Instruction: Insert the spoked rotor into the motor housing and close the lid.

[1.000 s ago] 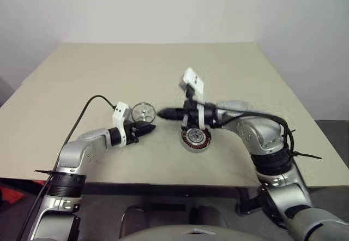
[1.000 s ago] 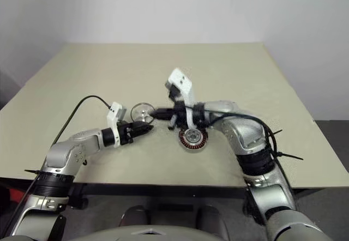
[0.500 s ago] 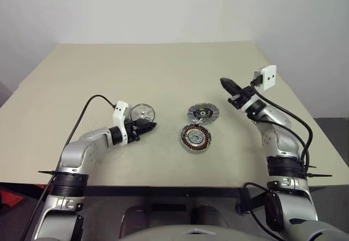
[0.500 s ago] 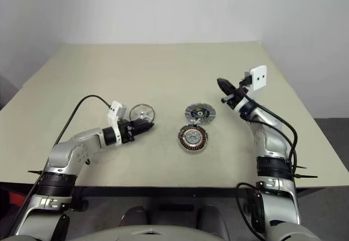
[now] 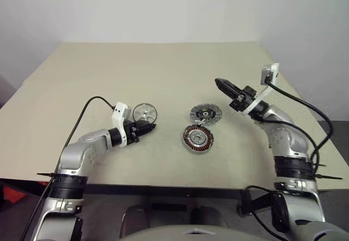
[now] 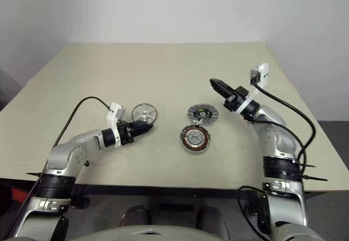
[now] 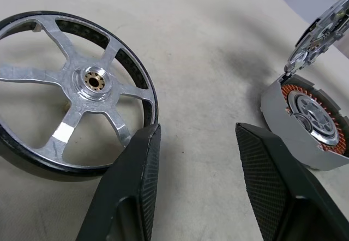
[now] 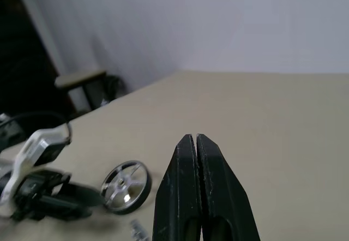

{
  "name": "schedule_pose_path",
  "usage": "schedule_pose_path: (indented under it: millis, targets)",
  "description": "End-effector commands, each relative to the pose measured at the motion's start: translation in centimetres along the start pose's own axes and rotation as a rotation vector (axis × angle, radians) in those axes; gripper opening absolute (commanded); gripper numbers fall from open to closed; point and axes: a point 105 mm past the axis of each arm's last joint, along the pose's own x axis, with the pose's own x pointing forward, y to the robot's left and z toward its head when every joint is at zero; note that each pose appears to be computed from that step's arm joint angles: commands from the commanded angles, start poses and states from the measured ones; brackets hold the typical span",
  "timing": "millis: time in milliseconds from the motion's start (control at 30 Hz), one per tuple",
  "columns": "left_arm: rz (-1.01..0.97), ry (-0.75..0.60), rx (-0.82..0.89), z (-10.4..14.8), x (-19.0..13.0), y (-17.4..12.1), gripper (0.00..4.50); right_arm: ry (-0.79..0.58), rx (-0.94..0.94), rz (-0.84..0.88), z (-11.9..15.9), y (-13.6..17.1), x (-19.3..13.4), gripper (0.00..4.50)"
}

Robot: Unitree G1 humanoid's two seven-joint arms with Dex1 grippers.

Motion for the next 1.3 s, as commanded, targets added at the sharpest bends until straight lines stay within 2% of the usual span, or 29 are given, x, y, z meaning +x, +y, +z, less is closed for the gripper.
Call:
schedule_pose_path:
  millis: [33,233,500,833,1300]
  targets:
    - [-0.018,-0.032,0.031,1.2,-0.3,-0.5,2.32,0.088,-0.079,0.156,-0.2,2.6,-0.4,0.03]
    - [-0.018,-0.028,0.034,1.1,-0.2,-0.5,2.32,0.342,-0.312,0.27,-3.6,3.7,-1.9,0.03]
    - [-0.016,-0.025,0.04,1.2,-0.2,-0.4,2.32,0.386,-0.383,0.318,-4.4,4.2,-1.9,0.03]
    - [-0.013,-0.025,0.035,1.0,-0.2,-0.5,2.32,0.518,-0.499,0.409,-7.1,3.9,-3.0,0.03]
    - [-0.003,-0.03,0.025,0.8,-0.3,-0.5,2.32,0.502,-0.598,0.499,-7.0,5.0,-0.8,0.03]
